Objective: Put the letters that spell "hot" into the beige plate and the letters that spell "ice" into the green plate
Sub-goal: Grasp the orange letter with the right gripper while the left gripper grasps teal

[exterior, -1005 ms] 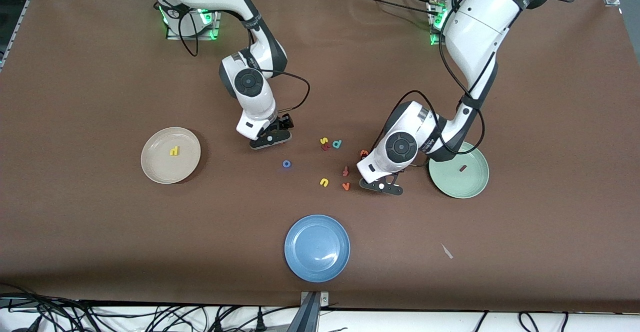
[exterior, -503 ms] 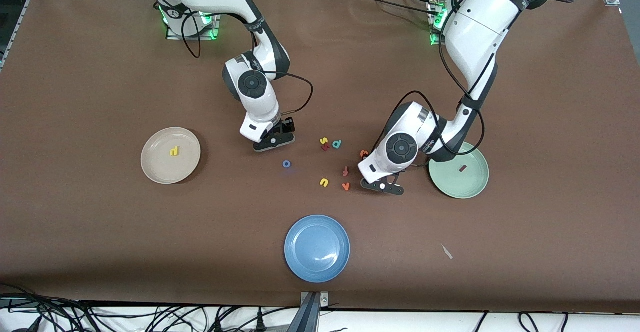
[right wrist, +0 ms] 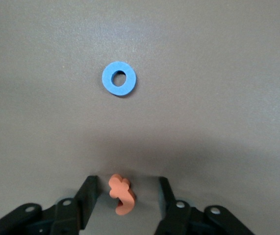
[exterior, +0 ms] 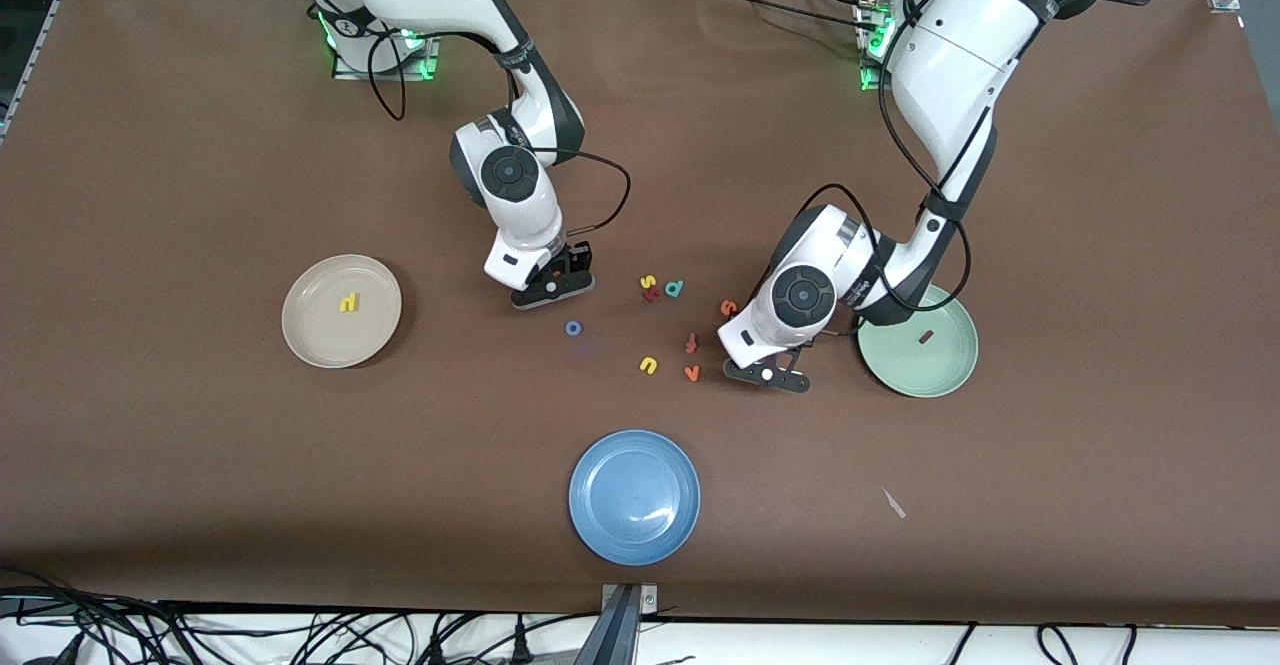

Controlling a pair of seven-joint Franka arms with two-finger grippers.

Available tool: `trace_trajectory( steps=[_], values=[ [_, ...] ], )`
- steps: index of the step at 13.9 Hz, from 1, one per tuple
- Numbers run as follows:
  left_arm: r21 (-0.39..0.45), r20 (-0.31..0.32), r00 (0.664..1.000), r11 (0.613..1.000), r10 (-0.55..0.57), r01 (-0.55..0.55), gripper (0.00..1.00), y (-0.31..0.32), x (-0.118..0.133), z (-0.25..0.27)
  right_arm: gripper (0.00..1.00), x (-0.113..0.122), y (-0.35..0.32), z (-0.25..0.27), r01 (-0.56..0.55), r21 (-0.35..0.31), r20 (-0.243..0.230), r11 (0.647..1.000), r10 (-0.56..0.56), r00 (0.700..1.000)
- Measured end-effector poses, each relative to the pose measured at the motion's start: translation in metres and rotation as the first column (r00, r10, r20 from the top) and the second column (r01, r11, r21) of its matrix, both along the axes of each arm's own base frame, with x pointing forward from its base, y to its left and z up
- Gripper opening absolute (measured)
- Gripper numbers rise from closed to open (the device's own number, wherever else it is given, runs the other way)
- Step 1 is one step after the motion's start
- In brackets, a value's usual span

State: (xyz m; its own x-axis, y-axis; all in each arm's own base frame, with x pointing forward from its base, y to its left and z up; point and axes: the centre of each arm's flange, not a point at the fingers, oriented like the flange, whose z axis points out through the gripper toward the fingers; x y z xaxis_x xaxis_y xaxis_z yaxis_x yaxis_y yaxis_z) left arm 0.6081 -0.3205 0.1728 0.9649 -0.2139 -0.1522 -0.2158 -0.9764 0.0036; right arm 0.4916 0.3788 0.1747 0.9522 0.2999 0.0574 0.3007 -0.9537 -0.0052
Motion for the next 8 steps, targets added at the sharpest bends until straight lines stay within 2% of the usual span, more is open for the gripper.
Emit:
trace_trajectory(
  steps=[1,2,3,6,8],
  values=[
    [0.0,0.001,1.0,1.0,0.001,-0.001,0.28,0.0,0.0,0.0,0.43,0.0,0.001,0.001,-0.001,0.001,0.001,1.0,0.001,1.0],
    [-0.001,0.003,1.0,1.0,0.001,-0.001,0.21,0.0,0.001,0.001,0.43,0.0,0.001,0.001,-0.001,0.001,0.001,1.0,0.001,1.0],
    [-0.002,0.005,1.0,1.0,0.002,-0.002,0.21,0.001,0.001,0.001,0.37,0.0,0.002,0.001,-0.002,0.002,0.001,1.0,0.002,1.0],
    [-0.003,0.01,1.0,1.0,0.018,-0.018,0.21,0.011,0.008,0.004,0.33,0.0,0.003,0.002,-0.004,-0.001,-0.004,1.0,0.004,1.0],
    [0.007,0.005,0.999,0.999,0.035,-0.035,0.21,0.03,0.018,0.018,0.21,0.001,0.001,0.002,-0.001,-0.004,-0.006,1.0,0.001,1.0]
  ],
)
